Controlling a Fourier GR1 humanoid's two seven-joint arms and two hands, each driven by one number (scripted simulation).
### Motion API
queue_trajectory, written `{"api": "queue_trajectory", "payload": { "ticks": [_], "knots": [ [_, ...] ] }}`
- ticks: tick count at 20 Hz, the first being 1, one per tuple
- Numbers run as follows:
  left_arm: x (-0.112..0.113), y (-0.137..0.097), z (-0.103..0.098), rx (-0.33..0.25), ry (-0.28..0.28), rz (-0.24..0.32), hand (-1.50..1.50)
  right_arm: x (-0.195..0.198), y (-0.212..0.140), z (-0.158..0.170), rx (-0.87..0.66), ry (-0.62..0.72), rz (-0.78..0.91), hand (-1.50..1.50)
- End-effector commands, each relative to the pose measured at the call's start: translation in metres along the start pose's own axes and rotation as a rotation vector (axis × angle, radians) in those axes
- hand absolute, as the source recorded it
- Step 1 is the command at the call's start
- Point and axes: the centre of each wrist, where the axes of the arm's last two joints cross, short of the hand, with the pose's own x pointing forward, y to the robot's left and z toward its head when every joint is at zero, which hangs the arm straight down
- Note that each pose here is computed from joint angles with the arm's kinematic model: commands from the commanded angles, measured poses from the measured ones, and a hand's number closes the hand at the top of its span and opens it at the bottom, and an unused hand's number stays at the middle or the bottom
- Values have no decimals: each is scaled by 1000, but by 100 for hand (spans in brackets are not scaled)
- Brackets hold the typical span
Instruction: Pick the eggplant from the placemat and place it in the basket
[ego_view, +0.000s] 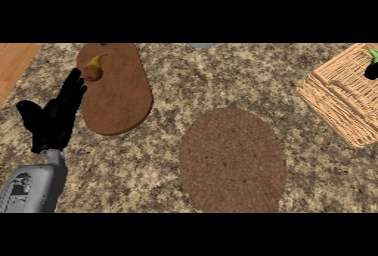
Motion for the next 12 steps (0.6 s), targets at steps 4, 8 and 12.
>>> {"api": "queue_trajectory", "payload": {
  "ticks": [4, 8, 12],
  "knots": [
    [-1, -3, -1, -5, 3, -2, 0, -4, 15, 4, 20, 17, 41, 150],
    [1, -2, -4, 5, -5, 6, 0, -8, 13, 3, 85, -3, 27, 150],
    [-7, 6, 9, 1, -4, -2, 0, -18, 23, 4, 130, 5, 31, 150]
  ]
}}
